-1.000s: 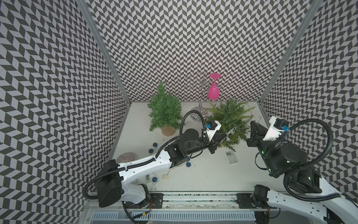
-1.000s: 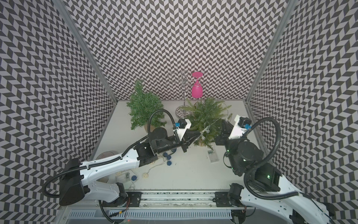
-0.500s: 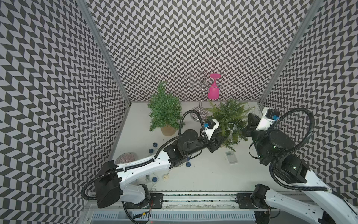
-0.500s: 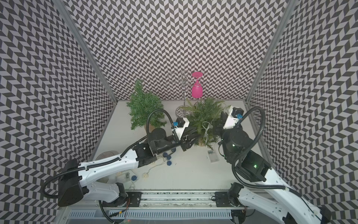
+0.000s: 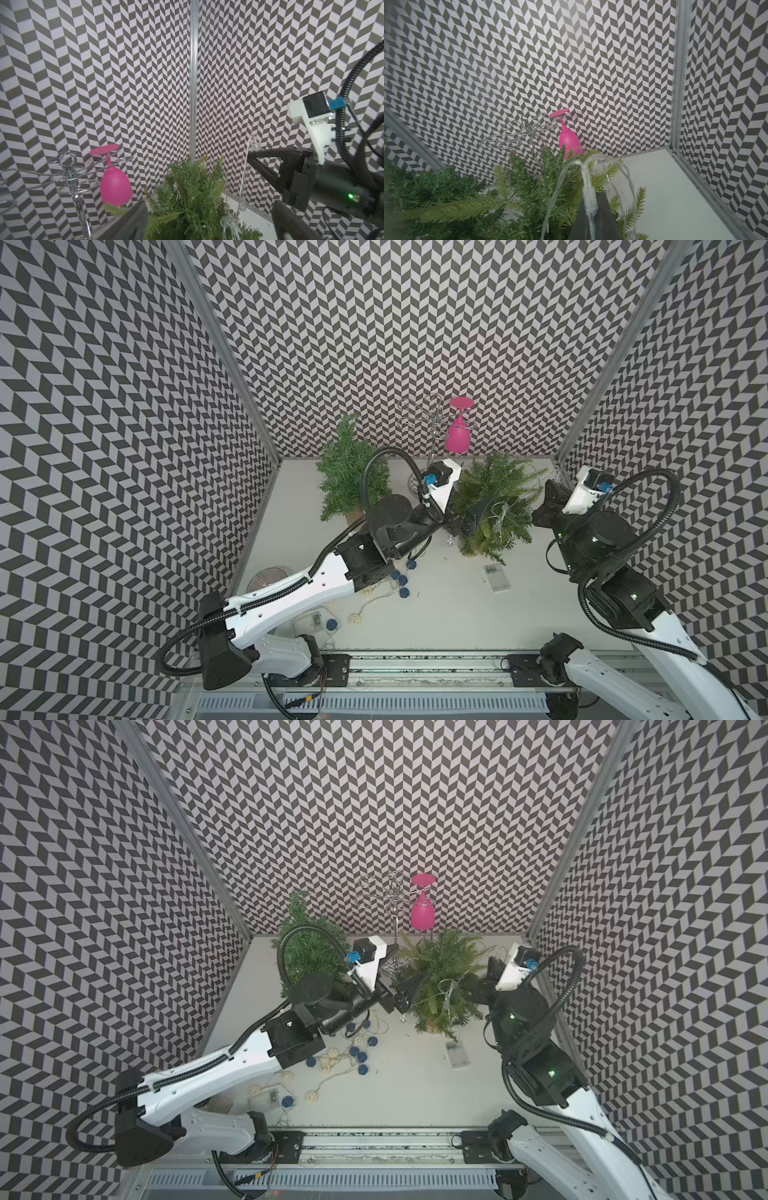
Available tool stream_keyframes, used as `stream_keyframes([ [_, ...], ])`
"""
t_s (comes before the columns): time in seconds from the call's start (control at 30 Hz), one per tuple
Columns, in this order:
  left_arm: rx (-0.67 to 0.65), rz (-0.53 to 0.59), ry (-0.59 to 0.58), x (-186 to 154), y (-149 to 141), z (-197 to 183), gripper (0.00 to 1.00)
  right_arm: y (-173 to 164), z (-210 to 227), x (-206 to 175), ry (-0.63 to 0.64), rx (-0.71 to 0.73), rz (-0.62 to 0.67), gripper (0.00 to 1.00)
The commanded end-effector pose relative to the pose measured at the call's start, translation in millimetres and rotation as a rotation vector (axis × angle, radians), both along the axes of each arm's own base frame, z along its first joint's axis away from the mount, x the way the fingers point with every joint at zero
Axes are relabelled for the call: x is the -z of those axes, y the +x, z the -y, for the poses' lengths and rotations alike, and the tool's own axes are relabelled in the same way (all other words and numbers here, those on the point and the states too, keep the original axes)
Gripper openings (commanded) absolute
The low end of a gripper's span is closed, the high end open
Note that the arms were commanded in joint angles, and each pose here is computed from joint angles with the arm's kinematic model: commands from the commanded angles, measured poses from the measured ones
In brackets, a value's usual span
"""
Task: Wrap string light around the christmas tree
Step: Wrap the light string around the Christmas tree.
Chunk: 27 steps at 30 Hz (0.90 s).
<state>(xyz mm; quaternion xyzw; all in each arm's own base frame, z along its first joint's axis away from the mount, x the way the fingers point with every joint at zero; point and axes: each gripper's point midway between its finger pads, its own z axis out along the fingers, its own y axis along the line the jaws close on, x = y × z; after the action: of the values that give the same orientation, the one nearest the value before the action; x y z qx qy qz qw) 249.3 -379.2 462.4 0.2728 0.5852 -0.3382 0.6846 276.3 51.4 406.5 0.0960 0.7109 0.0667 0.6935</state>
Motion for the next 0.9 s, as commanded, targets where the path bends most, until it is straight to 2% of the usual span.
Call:
stream_keyframes([
  [0.0,-0.106,0.033,0.18,23,32,19,0.94,-8,7,-15,0.056,-0.002,0.012,0.0],
  [0.13,-0.202,0.063,0.277,35,65,43,0.93,-7,19,-10,0.053,0.059,-0.023,0.0],
  [0.33,-0.242,0.023,0.376,65,105,69,0.81,17,26,-12,0.022,0.072,-0.041,0.0],
  [0.4,-0.231,0.013,0.382,71,106,71,0.76,24,31,-13,0.016,0.069,-0.046,0.0],
  [0.57,-0.197,0.01,0.376,81,104,74,0.57,44,52,-9,0.019,0.061,-0.069,0.0],
  [0.63,-0.197,0.005,0.375,82,106,74,0.45,53,54,-2,0.028,0.029,-0.108,0.0],
  [0.73,-0.161,-0.008,0.38,86,105,75,0.42,50,40,-10,0.037,-0.057,-0.059,0.0],
  [0.8,-0.121,-0.014,0.368,88,102,77,0.34,46,44,-20,0.04,-0.036,-0.036,0.0],
  [0.87,-0.103,-0.018,0.373,91,101,80,0.33,48,42,-33,0.02,-0.047,-0.031,0.0],
])
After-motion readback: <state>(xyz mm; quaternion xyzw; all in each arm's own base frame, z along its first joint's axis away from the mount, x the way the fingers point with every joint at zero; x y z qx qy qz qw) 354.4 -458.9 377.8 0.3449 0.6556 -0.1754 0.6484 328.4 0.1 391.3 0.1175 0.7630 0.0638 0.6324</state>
